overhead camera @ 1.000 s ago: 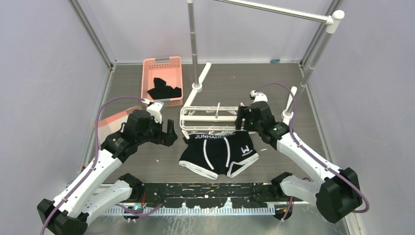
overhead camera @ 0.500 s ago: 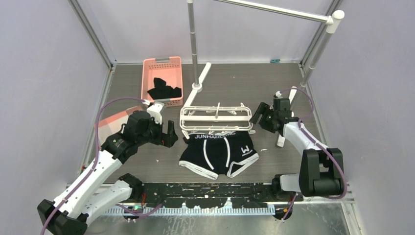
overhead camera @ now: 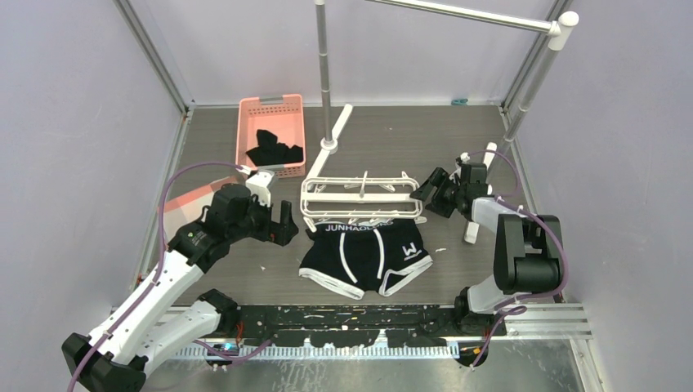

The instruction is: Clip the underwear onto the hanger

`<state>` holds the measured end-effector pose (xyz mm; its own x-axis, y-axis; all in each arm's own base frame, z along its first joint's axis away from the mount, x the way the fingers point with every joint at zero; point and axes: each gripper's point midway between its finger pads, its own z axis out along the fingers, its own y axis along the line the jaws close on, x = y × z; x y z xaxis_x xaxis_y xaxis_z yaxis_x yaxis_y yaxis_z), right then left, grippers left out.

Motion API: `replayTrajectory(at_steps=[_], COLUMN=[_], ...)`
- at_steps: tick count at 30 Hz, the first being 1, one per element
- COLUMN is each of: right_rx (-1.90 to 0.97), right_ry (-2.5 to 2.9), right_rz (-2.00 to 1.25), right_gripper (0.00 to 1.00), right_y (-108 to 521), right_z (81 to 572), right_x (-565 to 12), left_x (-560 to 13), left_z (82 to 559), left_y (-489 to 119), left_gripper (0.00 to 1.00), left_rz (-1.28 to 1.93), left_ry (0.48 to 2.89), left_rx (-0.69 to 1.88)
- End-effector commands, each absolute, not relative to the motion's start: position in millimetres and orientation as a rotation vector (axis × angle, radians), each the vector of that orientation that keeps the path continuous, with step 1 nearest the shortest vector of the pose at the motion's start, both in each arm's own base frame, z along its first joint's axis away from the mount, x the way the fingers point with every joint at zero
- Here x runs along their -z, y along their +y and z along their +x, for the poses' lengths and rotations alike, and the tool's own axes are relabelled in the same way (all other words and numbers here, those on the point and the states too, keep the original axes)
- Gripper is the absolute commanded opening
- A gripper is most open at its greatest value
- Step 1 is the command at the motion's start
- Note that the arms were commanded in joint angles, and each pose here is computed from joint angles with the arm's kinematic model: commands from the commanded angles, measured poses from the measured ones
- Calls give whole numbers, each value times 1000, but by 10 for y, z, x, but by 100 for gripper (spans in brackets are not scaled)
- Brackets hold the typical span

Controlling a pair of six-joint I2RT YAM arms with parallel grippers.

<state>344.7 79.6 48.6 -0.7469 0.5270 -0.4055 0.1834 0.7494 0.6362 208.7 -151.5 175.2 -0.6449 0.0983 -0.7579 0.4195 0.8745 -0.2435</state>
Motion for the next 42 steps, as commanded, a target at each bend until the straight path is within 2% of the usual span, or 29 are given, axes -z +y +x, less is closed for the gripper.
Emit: replayTrajectory(at_steps=[1, 13, 20, 25, 30, 42], right_rx=[-869, -982, -1089, -1164, -1197, -1251], right_ry=[2323, 2315, 2229, 2158, 2092, 2034], right_rz=[525, 556, 531, 504, 470, 391], right_gripper=[73, 71, 69, 62, 60, 57], right_y=[865, 984, 1085, 1152, 1182, 1251], right_z=[3499, 3419, 3432, 3418, 3377, 3256], right_x=[-539, -480, -668, -859, -1084, -1465], left_x=[-2038, -2151, -2298, -2406, -2513, -2762], left_z=[2150, 2173, 2264, 2294, 2311, 2082], left_y=[-1594, -1711, -1766, -1922, -2053, -2737], left_gripper=[98, 96, 95, 93, 91, 92], left_rz=[403, 449, 451, 508, 548, 993], left_ry=[2143, 2102, 2036, 1978, 1912, 1600], left_rx=[557, 616, 629, 702, 765, 825])
